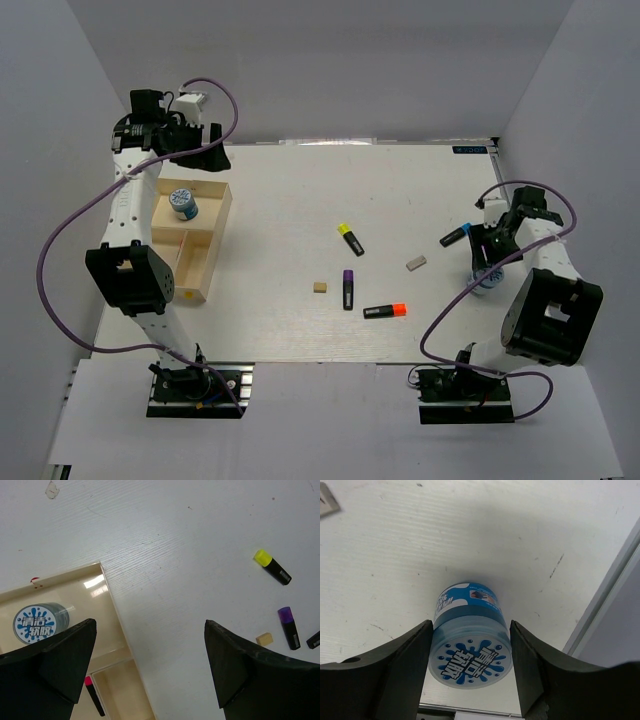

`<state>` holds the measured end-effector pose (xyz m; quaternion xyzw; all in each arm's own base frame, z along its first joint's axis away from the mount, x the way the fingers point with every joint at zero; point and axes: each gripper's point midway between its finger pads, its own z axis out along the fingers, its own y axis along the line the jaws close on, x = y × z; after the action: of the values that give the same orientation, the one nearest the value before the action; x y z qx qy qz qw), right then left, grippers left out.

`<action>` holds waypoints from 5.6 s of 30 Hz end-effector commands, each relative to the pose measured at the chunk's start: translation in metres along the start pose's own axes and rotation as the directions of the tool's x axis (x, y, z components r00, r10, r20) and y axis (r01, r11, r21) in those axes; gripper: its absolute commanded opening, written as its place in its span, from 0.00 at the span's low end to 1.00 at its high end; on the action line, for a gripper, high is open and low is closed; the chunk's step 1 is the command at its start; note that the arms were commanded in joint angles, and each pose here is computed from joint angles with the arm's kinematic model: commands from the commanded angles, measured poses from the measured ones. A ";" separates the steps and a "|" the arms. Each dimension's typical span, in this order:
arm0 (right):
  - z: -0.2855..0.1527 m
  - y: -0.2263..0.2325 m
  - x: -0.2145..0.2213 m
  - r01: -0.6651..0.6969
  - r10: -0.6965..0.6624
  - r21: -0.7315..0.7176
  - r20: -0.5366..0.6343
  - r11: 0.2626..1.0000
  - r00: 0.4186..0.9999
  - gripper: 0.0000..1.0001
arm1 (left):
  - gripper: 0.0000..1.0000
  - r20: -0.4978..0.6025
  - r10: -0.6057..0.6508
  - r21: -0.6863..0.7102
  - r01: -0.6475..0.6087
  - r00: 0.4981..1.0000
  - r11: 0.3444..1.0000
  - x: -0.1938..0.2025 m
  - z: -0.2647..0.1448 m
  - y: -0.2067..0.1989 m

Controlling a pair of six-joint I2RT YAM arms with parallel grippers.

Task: Sort the stationery into containers
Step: Pick up the stationery from the corner of the board, then place the stationery at the center of the board, then pick up the stationery from the center of the board, then place the stationery in the storage box.

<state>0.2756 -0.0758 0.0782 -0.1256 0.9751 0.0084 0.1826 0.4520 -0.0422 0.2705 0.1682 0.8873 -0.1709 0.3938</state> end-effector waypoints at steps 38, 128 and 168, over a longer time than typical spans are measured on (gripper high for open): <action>0.052 0.427 -0.174 0.883 -0.847 -0.273 0.280 0.382 0.452 0.00 | 0.98 0.215 -0.302 -0.118 0.332 0.929 0.936 -0.003 -0.059 0.027; -0.055 0.080 -0.065 0.037 0.036 -0.326 0.217 0.945 0.976 0.89 | 0.41 -0.303 0.433 0.177 -0.396 0.849 0.901 0.122 0.136 -0.207; -0.035 0.088 -0.061 -0.004 0.073 -0.386 0.163 0.923 0.984 0.86 | 0.30 -0.165 -0.113 -0.274 0.064 0.980 0.960 0.043 0.057 0.095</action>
<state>0.2932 0.0180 0.1314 -0.1390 0.9405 0.2025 0.2349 0.5001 0.0279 0.1671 0.0783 0.9520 -0.0479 0.2921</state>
